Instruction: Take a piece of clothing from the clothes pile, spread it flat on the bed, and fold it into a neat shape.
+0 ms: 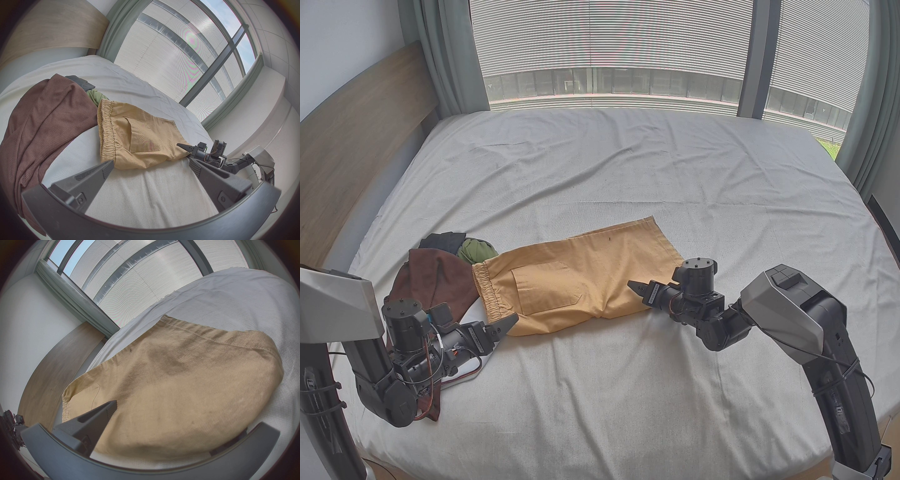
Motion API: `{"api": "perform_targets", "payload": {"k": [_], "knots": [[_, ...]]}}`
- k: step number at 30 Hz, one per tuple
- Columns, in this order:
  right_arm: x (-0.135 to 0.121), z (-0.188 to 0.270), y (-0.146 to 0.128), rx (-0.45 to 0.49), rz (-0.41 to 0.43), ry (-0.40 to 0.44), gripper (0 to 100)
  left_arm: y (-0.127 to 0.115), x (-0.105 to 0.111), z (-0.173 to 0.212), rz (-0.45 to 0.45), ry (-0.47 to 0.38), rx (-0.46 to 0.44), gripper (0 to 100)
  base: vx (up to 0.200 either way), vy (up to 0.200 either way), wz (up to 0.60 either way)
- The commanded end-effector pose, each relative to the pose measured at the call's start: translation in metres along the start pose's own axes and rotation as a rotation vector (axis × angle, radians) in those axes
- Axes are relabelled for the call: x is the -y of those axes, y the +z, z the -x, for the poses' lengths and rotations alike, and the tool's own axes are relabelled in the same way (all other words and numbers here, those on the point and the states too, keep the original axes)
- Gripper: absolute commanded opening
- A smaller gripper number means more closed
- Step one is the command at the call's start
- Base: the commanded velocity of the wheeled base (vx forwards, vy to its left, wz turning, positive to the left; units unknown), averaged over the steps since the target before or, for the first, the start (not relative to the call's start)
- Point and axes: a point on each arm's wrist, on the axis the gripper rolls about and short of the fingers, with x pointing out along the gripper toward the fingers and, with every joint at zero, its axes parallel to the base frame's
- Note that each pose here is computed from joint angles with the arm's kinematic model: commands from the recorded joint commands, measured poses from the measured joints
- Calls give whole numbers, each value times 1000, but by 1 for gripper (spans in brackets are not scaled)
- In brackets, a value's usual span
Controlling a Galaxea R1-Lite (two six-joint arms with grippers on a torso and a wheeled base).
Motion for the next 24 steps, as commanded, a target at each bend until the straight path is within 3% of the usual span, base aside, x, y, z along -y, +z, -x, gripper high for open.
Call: {"api": "perform_targets", "payload": {"k": [1, 7, 11, 24], "knots": [[-4, 8, 1, -3, 4, 3, 0, -1, -1, 0, 2, 2, -3, 100, 0, 0, 0], [-19, 28, -4, -12, 31, 28, 0, -3, -1, -1, 8, 3, -11, 100, 0, 0, 0], [-17, 32, -2, -3, 66, 27, 0, -4, -2, -2, 9, 5, -14, 100, 0, 0, 0], [-7, 36, 1, -4, 58, -1, 0, -4, -3, -2, 10, 6, -17, 100, 0, 0, 0]]}}
